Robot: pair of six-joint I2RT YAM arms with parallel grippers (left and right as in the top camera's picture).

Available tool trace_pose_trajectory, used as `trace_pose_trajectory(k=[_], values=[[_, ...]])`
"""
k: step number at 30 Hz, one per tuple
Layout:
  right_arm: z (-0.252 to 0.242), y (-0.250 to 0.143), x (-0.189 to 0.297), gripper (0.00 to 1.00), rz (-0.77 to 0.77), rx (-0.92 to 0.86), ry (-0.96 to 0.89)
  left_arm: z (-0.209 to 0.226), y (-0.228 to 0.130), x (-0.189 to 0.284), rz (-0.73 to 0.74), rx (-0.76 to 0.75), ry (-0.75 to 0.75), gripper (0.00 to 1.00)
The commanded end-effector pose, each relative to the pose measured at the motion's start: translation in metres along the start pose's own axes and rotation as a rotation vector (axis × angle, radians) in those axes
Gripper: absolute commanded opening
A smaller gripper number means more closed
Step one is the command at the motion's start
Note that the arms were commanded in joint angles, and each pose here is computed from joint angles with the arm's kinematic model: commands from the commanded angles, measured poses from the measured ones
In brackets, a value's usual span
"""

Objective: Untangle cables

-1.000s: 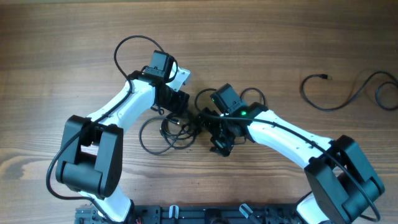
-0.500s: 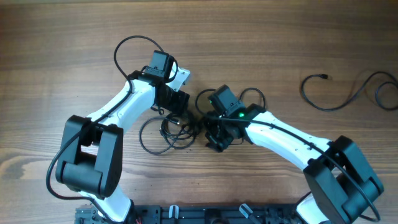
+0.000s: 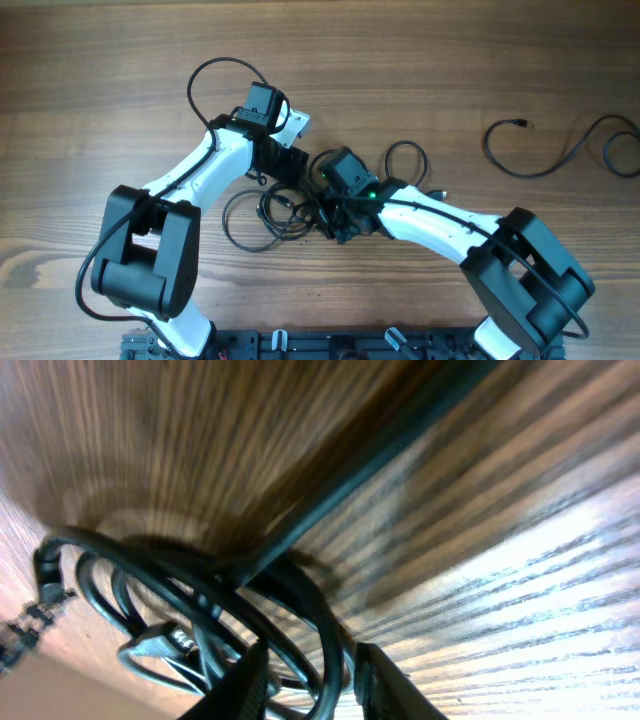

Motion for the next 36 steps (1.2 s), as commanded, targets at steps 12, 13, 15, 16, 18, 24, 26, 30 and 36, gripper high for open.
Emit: trace_pose_trajectory(k=[12, 13, 15, 16, 18, 24, 26, 30, 36], values=[[0.002, 0.015, 0.000, 0.04, -0.017, 0.164, 0.013, -0.001, -0.006, -0.005, 0.037, 0.007, 0.002, 0.68], [0.005, 0.017, 0.006, 0.04, 0.014, 0.223, 0.029, -0.001, -0.007, -0.005, 0.037, 0.007, 0.002, 0.69], [0.014, 0.023, 0.020, 0.04, 0.016, 0.342, 0.074, -0.001, -0.009, -0.005, 0.050, 0.009, -0.001, 0.69], [0.017, 0.027, 0.025, 0.04, 0.009, 0.389, 0.092, -0.001, -0.010, -0.004, 0.057, 0.011, -0.002, 0.69], [0.021, 0.033, 0.032, 0.04, 0.047, 0.457, 0.119, -0.002, -0.009, -0.001, 0.067, 0.014, -0.006, 0.70], [0.039, 0.047, 0.062, 0.05, 0.232, 0.659, 0.246, -0.019, -0.006, 0.004, 0.054, -0.053, -0.167, 0.78], [0.042, 0.051, 0.069, 0.04, 0.224, 0.677, 0.233, -0.018, -0.006, 0.002, 0.055, -0.052, -0.167, 0.69], [0.065, 0.040, 0.100, 0.04, 0.212, 0.807, 0.233, -0.010, -0.010, -0.024, 0.097, 0.010, -0.144, 0.50], [0.078, 0.051, 0.130, 0.04, 0.094, 0.889, 0.173, 0.022, -0.016, -0.041, 0.142, 0.157, 0.122, 0.17]])
Point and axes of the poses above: each gripper's point midway between its finger pads, its own x axis back along the fingers, its own z axis along the line the jaws close on, y = z × x, the point moved 7 cm from there along x, back along the fingers, and after that the axes turned 4 degrees about -x, right-handed, at the moved point
